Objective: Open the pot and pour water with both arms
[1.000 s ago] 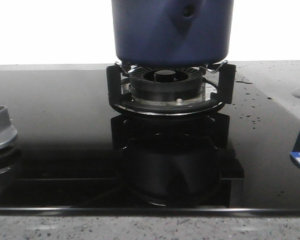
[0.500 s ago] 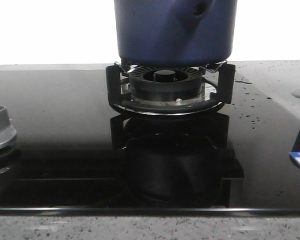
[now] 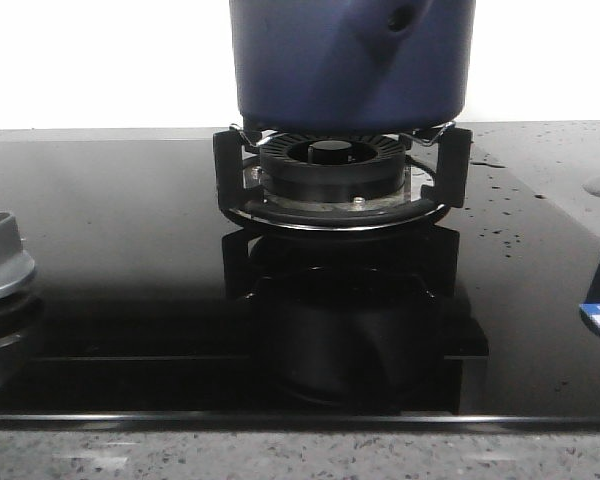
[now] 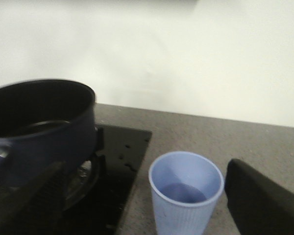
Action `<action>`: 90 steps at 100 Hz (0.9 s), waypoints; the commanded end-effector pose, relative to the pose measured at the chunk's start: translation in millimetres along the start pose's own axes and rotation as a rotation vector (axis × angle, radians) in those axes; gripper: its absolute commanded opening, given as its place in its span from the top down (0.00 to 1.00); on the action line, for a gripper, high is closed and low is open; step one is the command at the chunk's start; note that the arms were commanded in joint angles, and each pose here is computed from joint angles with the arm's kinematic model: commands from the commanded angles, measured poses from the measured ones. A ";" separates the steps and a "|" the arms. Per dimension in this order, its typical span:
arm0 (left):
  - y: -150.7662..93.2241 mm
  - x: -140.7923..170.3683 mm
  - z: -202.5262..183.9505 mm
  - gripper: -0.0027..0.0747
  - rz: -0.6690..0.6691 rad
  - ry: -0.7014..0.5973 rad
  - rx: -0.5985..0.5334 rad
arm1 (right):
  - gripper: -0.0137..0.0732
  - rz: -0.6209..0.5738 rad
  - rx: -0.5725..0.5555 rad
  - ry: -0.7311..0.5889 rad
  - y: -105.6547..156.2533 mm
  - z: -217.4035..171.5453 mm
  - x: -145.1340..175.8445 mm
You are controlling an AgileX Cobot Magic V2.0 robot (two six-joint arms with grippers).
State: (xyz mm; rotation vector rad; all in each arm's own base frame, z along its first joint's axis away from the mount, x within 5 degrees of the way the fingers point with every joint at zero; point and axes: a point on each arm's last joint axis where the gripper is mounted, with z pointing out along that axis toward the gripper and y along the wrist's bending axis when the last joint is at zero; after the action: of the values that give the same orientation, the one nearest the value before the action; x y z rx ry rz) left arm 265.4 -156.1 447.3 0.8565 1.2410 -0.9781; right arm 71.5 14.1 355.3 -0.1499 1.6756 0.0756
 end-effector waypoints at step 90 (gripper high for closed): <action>-42.4 -55.2 -25.2 0.63 0.081 -0.133 0.054 | 0.19 0.044 0.134 0.019 -17.9 86.4 60.5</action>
State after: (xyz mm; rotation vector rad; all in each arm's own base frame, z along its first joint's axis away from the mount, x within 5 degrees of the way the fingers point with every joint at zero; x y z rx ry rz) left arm 228.5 -146.9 473.2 0.9270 1.1560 -0.9375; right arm 142.9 5.9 272.1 -0.0316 1.8090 0.0337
